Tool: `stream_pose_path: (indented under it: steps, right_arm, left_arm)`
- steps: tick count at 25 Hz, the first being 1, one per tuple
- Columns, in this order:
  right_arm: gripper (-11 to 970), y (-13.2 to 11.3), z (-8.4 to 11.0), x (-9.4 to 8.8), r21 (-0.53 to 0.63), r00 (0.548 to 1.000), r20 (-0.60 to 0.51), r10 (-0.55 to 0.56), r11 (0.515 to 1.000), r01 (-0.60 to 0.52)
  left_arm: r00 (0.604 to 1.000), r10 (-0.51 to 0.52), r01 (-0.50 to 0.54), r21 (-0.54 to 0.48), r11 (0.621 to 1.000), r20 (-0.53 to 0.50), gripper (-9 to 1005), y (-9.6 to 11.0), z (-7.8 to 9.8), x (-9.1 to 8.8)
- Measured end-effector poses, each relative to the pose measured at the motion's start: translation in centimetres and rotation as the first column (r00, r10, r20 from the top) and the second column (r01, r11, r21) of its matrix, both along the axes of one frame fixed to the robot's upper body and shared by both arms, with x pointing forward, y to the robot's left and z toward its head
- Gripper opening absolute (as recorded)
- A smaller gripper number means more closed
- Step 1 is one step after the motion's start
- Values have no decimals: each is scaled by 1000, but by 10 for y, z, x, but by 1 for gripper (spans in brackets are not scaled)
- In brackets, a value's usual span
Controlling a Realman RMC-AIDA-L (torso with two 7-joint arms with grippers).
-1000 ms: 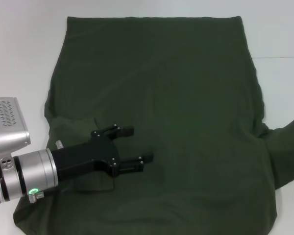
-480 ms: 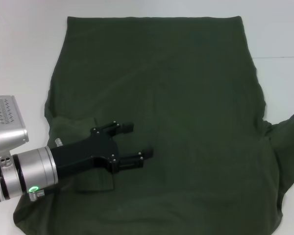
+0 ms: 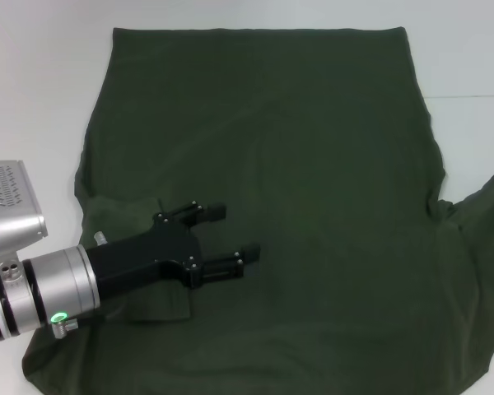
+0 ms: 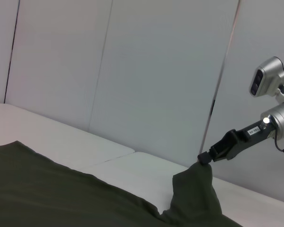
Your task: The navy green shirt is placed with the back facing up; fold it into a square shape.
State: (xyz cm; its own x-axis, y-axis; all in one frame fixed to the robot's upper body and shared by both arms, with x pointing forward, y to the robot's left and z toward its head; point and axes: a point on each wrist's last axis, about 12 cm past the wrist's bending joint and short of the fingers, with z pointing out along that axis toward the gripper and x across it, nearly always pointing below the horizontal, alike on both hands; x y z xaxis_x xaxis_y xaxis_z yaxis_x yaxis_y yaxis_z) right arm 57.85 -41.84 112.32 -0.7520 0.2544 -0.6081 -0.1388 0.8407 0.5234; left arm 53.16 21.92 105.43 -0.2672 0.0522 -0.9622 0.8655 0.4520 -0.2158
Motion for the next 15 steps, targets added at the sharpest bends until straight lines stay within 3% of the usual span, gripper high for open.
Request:
stream_pose_path:
  steps: [8, 15]
  right_arm:
    - [24, 2, -1, 0, -27, 1000, 3, 21, 999, -21]
    - [28, 19, -1, -8, 40, 991, -11, 137, 990, -136]
  left_arm:
    - [1000, 1, -1, -3, 1000, -3, 907, 0, 0, 0]
    - [1000, -2, 2, -9, 1000, -7, 907, -1, 0, 0]
